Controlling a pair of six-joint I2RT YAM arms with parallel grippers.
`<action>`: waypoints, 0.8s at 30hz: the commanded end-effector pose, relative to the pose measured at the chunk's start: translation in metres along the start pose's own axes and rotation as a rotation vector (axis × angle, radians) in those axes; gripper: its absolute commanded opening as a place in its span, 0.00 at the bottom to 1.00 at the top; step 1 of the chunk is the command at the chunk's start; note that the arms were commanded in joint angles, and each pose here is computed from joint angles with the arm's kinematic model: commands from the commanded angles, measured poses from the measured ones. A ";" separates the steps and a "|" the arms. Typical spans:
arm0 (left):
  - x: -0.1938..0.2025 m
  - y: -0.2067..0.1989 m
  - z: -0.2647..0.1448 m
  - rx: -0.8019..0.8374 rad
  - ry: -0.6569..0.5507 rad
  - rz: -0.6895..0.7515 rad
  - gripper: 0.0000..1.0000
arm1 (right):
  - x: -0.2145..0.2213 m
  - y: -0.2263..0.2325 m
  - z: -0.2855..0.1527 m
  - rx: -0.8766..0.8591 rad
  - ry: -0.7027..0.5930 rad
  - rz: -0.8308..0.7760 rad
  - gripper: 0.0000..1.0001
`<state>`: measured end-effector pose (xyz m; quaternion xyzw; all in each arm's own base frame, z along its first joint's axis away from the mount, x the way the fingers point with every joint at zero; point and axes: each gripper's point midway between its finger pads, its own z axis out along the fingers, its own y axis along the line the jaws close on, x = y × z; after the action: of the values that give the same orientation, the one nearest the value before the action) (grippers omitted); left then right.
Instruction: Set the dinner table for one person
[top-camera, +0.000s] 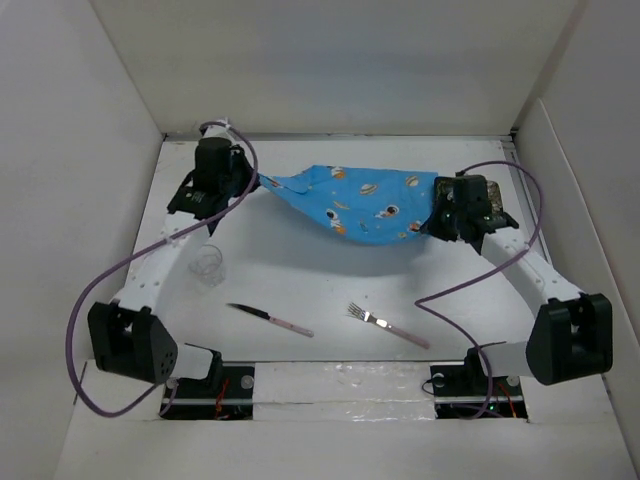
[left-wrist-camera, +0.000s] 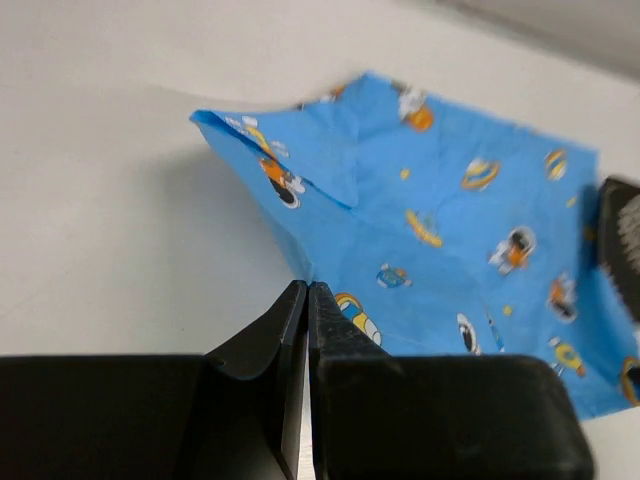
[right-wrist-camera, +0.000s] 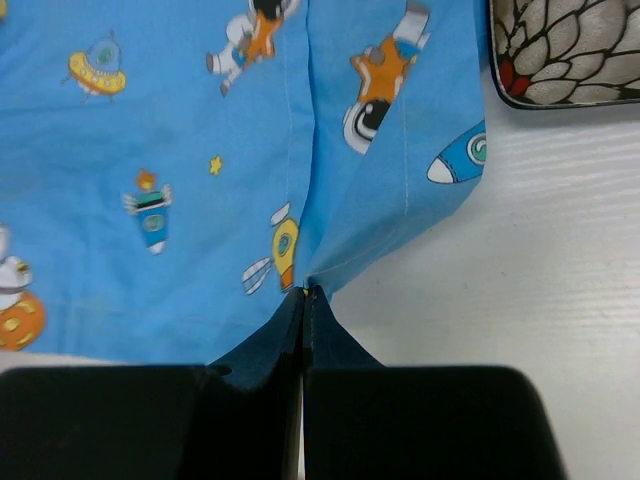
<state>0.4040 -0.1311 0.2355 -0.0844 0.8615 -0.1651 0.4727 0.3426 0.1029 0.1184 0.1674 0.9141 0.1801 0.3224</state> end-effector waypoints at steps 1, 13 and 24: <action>-0.043 -0.010 -0.037 0.071 -0.129 -0.129 0.00 | -0.066 0.038 -0.063 -0.063 -0.218 -0.038 0.00; -0.170 -0.021 -0.117 0.112 -0.486 -0.202 0.00 | -0.187 0.123 -0.163 -0.222 -0.549 -0.070 0.00; -0.256 -0.016 -0.050 0.186 -0.512 -0.303 0.00 | -0.296 0.204 -0.109 -0.340 -0.572 -0.086 0.00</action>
<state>0.5109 -0.0666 0.3883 -0.2121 0.7390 -0.2386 0.5932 0.5354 0.1324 0.3543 0.1350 0.8048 0.2307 0.5299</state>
